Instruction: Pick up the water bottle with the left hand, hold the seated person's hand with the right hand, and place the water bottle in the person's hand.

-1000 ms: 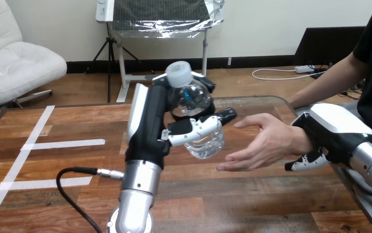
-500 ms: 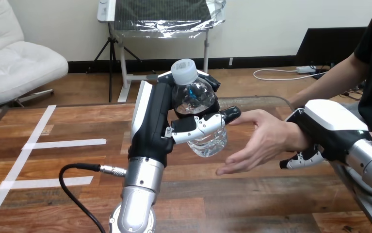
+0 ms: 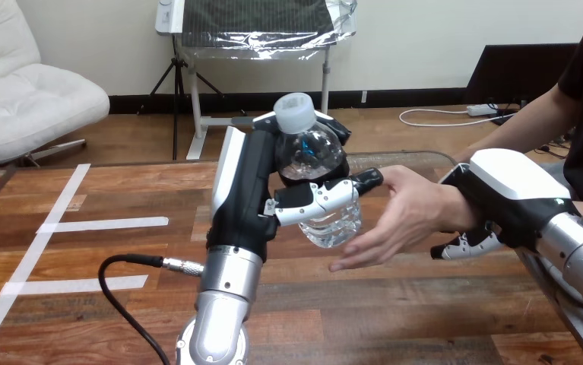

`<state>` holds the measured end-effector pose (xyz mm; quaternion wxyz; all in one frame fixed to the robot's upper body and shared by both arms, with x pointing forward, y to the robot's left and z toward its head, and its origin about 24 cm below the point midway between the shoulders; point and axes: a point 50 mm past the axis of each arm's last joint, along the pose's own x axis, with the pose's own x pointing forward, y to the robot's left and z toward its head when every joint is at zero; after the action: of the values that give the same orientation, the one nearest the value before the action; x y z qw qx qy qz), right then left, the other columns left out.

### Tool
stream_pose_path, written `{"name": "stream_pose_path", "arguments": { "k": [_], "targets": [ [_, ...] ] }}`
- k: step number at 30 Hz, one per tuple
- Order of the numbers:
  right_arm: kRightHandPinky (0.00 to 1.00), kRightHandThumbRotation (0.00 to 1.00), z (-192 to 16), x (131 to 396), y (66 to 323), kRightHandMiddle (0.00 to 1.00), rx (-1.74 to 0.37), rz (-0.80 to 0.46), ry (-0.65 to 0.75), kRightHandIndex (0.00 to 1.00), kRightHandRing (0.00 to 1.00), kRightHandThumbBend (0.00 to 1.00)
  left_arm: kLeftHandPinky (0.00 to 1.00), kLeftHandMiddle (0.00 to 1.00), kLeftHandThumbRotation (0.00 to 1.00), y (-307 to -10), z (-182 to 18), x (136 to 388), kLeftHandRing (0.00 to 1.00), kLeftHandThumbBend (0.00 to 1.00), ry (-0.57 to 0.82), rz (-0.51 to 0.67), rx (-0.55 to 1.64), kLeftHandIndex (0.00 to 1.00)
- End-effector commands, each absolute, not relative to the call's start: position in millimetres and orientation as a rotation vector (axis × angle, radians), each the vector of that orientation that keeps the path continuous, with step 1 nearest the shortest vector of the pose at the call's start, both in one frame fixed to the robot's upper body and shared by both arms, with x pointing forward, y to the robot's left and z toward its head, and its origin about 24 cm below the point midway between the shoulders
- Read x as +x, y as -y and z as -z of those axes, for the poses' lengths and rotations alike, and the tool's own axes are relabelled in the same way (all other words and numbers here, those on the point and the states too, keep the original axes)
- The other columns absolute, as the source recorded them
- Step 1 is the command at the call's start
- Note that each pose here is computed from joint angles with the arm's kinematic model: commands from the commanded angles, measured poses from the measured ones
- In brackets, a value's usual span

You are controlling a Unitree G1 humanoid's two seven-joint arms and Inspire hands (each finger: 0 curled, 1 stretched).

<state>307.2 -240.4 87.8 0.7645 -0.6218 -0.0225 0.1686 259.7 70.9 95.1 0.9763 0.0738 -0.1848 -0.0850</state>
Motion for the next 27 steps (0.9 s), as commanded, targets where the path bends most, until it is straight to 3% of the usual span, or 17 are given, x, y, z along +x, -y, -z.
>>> {"name": "stream_pose_path", "arguments": {
  "k": [1, 27],
  "targets": [
    [0.16, 0.0, -109.8, 311.3, 250.0, 0.27, -1.378, -0.281, 0.085, 0.3, 0.21, 0.74, 0.39, 0.42, 0.0, -50.8, -123.2, 265.6, 0.4, 0.7, 0.488, 0.194, 0.058, 0.46],
    [0.16, 0.0, -118.7, 310.6, 241.7, 0.27, -1.364, -0.27, 0.144, 0.29, 0.2, 0.73, 0.39, 0.42, 0.0, -35.3, -125.9, 263.6, 0.39, 0.69, 0.491, 0.219, 0.034, 0.46]
  ]
}}
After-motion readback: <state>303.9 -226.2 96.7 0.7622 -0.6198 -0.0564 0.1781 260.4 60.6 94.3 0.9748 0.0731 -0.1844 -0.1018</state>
